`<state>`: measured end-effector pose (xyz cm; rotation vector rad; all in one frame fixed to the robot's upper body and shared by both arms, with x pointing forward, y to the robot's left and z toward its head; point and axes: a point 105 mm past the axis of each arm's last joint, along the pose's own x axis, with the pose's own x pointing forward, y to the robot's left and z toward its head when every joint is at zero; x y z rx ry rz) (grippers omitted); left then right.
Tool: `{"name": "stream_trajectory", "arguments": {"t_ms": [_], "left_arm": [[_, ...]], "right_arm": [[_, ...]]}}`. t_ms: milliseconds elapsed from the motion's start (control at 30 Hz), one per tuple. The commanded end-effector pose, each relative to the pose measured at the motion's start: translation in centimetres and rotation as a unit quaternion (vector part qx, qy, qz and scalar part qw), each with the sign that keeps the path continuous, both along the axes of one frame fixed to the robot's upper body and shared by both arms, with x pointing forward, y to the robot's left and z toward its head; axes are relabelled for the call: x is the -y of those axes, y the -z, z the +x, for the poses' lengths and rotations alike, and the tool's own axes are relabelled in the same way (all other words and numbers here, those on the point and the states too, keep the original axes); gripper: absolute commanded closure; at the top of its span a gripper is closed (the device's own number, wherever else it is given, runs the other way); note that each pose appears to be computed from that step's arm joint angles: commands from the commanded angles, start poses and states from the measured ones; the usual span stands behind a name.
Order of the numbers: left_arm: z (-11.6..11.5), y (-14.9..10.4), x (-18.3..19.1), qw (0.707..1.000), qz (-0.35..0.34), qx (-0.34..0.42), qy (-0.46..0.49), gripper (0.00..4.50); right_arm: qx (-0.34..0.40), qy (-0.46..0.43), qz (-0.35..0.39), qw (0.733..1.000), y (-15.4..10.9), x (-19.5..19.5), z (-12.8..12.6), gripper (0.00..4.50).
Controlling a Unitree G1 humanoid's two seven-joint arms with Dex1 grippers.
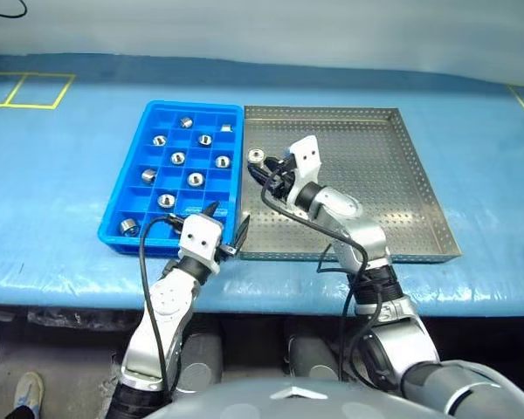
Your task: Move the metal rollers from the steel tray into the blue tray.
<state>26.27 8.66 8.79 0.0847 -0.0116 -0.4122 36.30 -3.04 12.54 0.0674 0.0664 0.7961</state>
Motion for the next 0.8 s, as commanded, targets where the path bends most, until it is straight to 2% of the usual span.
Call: {"name": "stream_trajectory", "arguments": {"t_ms": [33, 267, 600, 800], "left_arm": [[-0.4, -1.4, -0.4, 1.0, 0.002, 0.025, -0.018, 0.82], [-1.0, -1.3, -1.3, 0.999, 0.005, 0.022, -0.046, 0.82], [-0.8, -1.4, -0.9, 0.999, 0.007, 0.025, -0.037, 0.82], [-0.5, -1.5, -0.6, 0.999, 0.008, 0.026, -0.027, 0.82]], "right_arm": [[0.018, -0.057, 0.0, 0.998, -1.2, -1.8, -0.8, 2.9], [-0.012, -0.12, -0.064, 0.991, 1.0, -2.8, -2.0, 2.9], [-0.024, -0.095, -0.107, 0.99, 2.2, -1.6, -1.5, 2.9], [-0.017, -0.078, -0.106, 0.991, 2.1, -0.9, -1.3, 0.91]]}}
